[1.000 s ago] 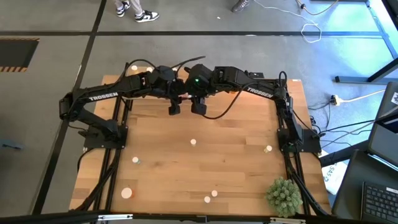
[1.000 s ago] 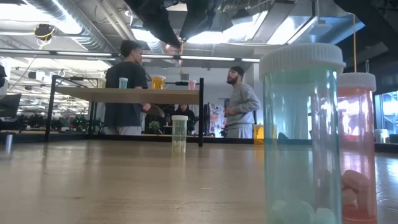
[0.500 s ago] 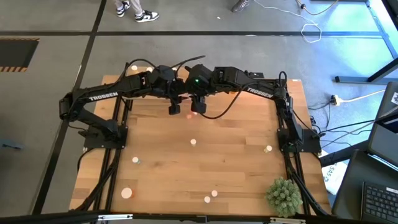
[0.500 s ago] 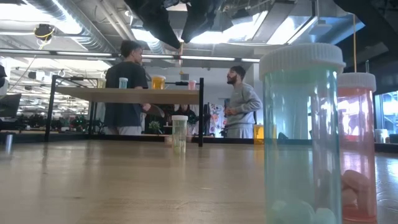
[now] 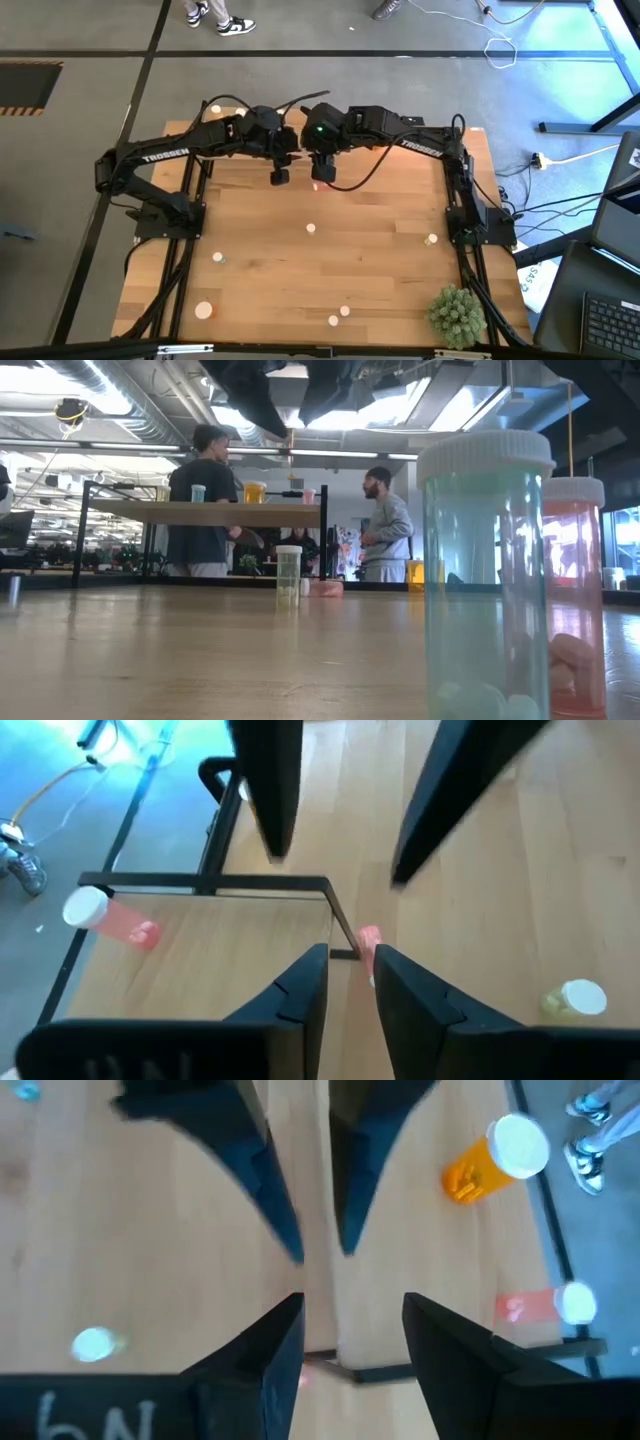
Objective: Pick and place medicine bottles onto shelf by color
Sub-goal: Put the top red pill bottle on the shelf aligned with the red pill bottle on the shelf
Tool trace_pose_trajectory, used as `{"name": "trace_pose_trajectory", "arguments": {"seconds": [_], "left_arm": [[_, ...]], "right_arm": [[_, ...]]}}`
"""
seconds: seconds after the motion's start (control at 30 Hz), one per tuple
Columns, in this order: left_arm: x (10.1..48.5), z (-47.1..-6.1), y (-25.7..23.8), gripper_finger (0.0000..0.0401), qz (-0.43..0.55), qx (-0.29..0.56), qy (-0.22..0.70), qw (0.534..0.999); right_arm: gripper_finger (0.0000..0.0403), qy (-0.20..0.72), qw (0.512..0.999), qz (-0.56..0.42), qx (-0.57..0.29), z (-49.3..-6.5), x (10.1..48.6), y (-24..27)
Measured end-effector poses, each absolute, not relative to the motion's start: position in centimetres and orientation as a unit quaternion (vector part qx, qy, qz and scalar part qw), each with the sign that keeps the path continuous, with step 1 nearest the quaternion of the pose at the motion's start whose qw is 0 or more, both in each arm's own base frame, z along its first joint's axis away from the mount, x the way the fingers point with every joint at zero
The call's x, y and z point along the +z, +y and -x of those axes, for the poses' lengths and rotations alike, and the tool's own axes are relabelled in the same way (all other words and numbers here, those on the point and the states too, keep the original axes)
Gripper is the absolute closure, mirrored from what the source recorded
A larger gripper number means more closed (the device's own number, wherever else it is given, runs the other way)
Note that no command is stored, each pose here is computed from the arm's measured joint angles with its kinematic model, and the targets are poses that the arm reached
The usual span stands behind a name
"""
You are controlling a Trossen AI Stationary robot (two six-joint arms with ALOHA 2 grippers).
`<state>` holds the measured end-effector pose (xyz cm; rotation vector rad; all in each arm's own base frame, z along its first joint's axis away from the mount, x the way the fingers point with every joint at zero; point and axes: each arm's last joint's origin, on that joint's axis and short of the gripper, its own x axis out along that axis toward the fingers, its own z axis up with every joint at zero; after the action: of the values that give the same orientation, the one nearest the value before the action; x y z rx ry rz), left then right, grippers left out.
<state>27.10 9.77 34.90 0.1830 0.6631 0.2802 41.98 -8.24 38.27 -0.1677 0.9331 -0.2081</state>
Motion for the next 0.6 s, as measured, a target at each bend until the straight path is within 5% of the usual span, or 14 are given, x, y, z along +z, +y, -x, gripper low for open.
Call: {"name": "trace_pose_trajectory", "arguments": {"seconds": [0.6], "left_arm": [[39.1,-20.4,7.5,0.0352,-0.043,0.196,0.281,0.939]], "right_arm": [[0.023,0.531,0.847,-0.02,0.004,-40.1,36.0,-7.2]]}}
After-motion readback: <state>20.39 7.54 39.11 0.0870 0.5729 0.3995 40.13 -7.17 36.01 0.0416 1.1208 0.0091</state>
